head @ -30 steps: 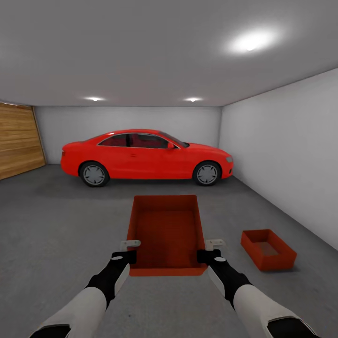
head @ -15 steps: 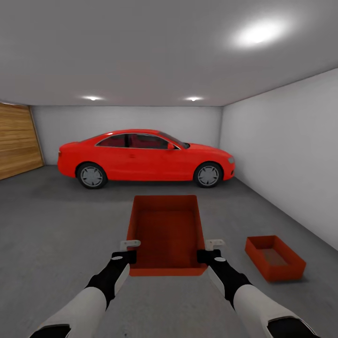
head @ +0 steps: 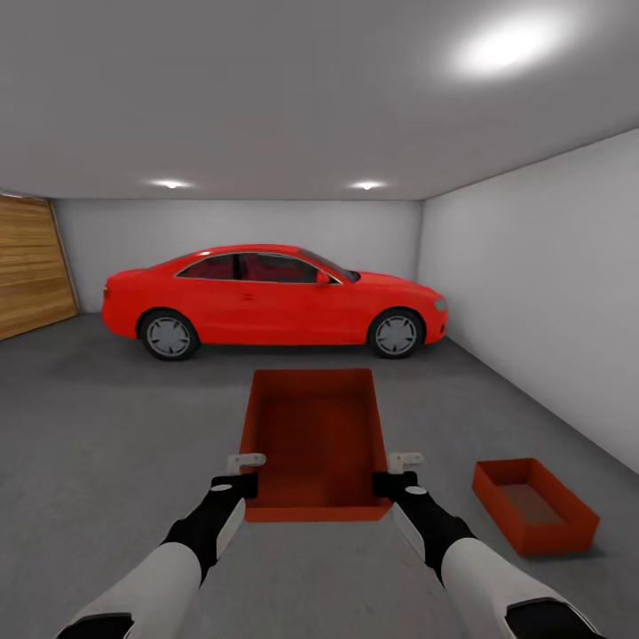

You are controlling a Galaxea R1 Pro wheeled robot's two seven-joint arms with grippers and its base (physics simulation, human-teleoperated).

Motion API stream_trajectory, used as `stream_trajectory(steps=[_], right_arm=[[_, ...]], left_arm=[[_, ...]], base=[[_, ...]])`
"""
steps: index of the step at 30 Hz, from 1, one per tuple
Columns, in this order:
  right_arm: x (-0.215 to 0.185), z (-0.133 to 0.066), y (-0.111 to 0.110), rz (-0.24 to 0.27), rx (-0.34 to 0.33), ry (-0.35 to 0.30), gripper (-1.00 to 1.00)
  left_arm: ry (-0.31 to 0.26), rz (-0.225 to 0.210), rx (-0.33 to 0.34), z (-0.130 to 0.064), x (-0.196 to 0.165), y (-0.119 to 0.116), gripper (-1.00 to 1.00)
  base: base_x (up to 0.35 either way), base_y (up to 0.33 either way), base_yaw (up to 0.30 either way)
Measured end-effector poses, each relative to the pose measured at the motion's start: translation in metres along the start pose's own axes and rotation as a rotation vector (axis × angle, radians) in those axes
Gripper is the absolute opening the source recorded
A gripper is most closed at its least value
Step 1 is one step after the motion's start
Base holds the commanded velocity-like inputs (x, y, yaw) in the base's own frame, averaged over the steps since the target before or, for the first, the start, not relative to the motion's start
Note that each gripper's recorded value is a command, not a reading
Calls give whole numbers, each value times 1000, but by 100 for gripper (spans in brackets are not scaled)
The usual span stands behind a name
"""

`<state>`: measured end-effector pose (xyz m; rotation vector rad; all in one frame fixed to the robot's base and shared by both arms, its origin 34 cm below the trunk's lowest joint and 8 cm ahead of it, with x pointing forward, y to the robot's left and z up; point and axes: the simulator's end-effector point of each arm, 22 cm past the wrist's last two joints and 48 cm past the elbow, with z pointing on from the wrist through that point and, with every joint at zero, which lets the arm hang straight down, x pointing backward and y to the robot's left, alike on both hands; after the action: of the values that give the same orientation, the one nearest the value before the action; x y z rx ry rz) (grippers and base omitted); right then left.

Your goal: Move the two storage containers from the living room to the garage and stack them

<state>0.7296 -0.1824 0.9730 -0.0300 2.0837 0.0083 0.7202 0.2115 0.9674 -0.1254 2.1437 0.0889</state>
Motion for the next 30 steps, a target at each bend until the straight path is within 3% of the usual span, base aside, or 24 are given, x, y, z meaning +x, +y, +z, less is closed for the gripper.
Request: stream_trajectory(steps=[30], right_arm=[[0, 0, 0, 0, 0, -1, -100]], left_arm=[[-1, 0, 0, 0, 0, 0, -100]], base=[[322, 0, 0]])
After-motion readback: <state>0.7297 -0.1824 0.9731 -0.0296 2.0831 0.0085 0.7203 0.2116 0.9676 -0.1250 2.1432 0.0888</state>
